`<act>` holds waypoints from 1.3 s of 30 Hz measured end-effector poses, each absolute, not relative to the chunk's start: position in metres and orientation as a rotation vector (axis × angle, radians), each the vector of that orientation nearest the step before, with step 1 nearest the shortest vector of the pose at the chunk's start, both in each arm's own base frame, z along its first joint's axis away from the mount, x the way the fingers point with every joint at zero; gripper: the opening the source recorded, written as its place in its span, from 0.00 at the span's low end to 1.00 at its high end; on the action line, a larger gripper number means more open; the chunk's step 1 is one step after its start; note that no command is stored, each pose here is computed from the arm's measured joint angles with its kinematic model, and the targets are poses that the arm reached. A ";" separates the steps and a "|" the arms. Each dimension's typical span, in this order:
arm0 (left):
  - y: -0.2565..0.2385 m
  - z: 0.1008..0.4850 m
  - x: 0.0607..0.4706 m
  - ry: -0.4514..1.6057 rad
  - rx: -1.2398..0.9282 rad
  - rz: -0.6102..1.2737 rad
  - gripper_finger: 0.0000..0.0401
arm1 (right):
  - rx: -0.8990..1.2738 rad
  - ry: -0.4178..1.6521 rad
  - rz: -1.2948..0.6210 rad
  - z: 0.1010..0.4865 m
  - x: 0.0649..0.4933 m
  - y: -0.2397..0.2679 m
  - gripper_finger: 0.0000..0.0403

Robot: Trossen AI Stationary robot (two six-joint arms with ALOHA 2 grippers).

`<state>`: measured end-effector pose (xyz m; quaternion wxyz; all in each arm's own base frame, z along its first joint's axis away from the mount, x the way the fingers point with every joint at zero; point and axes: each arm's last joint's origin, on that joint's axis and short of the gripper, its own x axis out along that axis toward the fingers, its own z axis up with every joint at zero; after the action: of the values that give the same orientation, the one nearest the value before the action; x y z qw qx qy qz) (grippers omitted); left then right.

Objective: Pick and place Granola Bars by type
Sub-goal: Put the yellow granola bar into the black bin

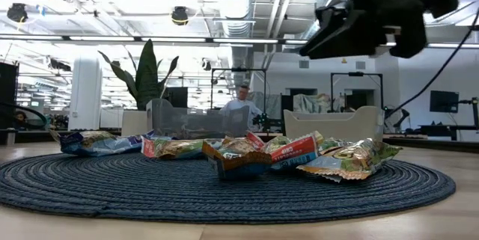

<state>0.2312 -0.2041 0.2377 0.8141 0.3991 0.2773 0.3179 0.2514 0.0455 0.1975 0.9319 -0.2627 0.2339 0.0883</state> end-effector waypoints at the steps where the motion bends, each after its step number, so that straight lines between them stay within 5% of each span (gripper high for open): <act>1: -0.203 0.233 0.229 0.563 0.864 0.680 0.31 | -0.534 0.484 0.184 0.196 0.255 0.046 0.29; 14: -0.178 0.196 0.205 0.461 0.906 0.705 0.31 | -0.496 0.510 0.359 0.176 0.332 0.049 0.31; 25: -0.177 0.197 0.204 0.480 0.880 0.712 0.31 | -0.384 0.668 0.519 0.150 0.372 0.034 0.53; 39: -0.177 0.197 0.204 0.485 0.874 0.715 0.31 | -0.196 1.050 0.290 0.154 0.354 0.033 0.53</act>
<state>0.2043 -0.1765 0.1968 0.8170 0.4101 0.2278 0.3353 0.3539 0.0334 0.1543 0.8508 -0.0932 0.4984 0.1378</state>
